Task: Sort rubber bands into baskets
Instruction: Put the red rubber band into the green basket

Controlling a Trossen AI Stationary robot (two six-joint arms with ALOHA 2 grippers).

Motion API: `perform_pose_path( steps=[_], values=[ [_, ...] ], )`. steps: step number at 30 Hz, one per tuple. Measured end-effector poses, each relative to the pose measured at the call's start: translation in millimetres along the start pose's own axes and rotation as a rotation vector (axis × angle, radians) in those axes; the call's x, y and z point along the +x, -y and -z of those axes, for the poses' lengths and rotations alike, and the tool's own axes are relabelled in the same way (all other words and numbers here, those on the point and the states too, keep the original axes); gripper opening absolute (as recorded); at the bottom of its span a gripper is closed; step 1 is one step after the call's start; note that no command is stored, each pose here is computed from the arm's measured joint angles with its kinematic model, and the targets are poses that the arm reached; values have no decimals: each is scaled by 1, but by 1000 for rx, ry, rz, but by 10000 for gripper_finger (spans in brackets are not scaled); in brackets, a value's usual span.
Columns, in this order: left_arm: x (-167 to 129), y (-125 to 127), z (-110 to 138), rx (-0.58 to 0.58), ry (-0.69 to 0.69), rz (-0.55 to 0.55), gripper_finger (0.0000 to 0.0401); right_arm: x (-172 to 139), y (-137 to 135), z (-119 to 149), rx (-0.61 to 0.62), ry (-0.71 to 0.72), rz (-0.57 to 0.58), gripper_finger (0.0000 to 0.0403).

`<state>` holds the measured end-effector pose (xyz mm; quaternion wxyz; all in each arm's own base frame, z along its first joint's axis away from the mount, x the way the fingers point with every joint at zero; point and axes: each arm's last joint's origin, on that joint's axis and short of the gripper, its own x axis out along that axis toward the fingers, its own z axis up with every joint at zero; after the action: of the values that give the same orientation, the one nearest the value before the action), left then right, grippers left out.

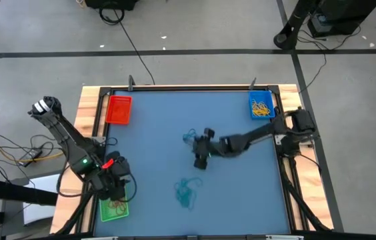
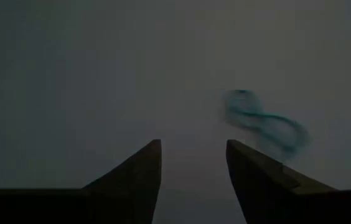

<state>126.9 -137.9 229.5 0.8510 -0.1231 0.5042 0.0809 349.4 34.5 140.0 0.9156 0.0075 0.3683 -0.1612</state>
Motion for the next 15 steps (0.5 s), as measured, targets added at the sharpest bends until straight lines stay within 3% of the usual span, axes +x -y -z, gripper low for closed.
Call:
perform_pose_path(
  steps=[3,6,11,15],
  values=[
    [-2,-1,-8,-17,-7,7,172,9,31,-4,8,-44,19,192],
    [-2,3,-5,-41,-128,89,172,14,50,-6,16,-72,7,192],
    [-3,17,4,-100,-309,230,172,17,61,-6,-42,-79,9,191],
    [-3,16,6,-124,-355,213,172,19,70,-6,-98,-98,38,191]
  ],
)
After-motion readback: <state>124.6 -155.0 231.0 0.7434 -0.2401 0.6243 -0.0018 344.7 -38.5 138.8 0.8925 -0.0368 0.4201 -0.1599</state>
